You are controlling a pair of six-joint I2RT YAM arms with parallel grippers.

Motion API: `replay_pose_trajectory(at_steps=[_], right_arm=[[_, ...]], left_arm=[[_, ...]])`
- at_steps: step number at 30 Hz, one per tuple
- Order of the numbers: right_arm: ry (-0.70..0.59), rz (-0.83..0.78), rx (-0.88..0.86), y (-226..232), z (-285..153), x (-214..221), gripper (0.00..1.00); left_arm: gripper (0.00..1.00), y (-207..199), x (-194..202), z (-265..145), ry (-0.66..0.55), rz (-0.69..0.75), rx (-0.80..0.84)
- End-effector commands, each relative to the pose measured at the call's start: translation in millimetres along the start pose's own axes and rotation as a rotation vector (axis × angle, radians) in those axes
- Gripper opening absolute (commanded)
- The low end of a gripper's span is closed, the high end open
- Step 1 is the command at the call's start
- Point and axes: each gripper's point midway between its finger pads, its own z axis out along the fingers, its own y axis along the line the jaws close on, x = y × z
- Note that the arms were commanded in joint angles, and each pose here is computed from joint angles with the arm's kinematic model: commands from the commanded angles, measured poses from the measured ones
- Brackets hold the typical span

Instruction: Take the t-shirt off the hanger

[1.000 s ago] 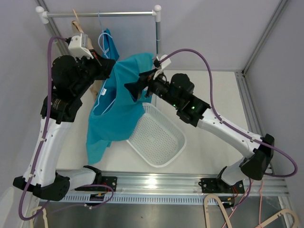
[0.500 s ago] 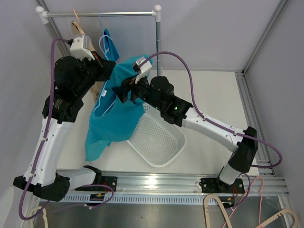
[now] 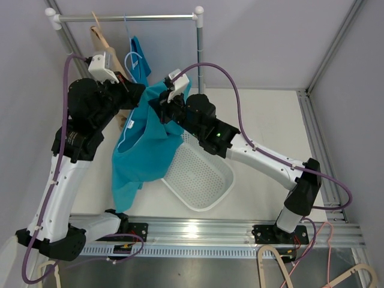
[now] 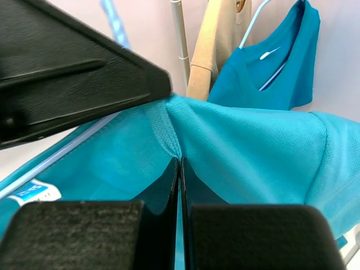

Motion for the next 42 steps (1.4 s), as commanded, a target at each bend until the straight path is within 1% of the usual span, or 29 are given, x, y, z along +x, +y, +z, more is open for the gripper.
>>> replay_pose_trajectory(at_steps=[1,6,11,16,19,21,23,26,28,30,31,35,36,37,39,40,42], right_arm=[[-0.042,-0.008,0.049,-15,-1,-18,0.0],[-0.063,-0.003,0.088,-35,-6,-30,0.0],[-0.084,-0.006,0.139,-63,-11,-45,0.0],[-0.087,0.004,0.189,-97,-14,-50,0.0],[-0.092,0.014,0.196,-107,-19,-53,0.0],[-0.105,0.023,0.181,-105,-24,-59,0.0],[-0.107,0.022,0.193,-107,-26,-60,0.0],[-0.095,0.018,0.223,-122,-23,-59,0.0],[-0.063,0.021,0.239,-134,-19,-49,0.0],[-0.058,0.02,0.265,-151,-17,-49,0.0],[-0.035,0.021,0.275,-157,-15,-41,0.0],[-0.03,0.025,0.327,-190,-17,-39,0.0],[-0.025,0.028,0.331,-195,-18,-36,0.0],[0.009,0.043,0.318,-195,-19,-28,0.0],[0.023,0.047,0.282,-190,-20,-28,0.0],[0.031,0.045,0.272,-185,-22,-26,0.08],[0.016,0.021,0.259,-169,-28,-34,0.42]], left_arm=[[0.01,-14,-13,-18,-0.044,-0.003,0.061],[0.01,-14,-7,-28,-0.042,-0.003,0.072],[0.01,-12,16,-39,-0.004,0.004,0.086],[0.01,-13,21,-55,-0.034,0.019,0.112],[0.01,-7,25,-60,-0.022,0.037,0.088],[0.01,-2,27,-58,-0.021,0.044,0.061],[0.01,-3,29,-58,-0.012,0.045,0.069],[0.01,-13,30,-61,-0.005,0.049,0.128],[0.01,-18,34,-67,0.001,0.065,0.165],[0.01,-22,32,-73,-0.014,0.082,0.187],[0.01,-24,32,-77,-0.018,0.093,0.203],[0.01,-32,24,-98,-0.067,0.125,0.25],[0.01,-32,23,-101,-0.069,0.127,0.254],[0.01,-32,23,-102,-0.07,0.127,0.252],[0.01,-30,20,-100,-0.065,0.121,0.229],[0.01,-28,21,-100,-0.053,0.12,0.217],[0.01,-22,23,-91,-0.04,0.108,0.183]])
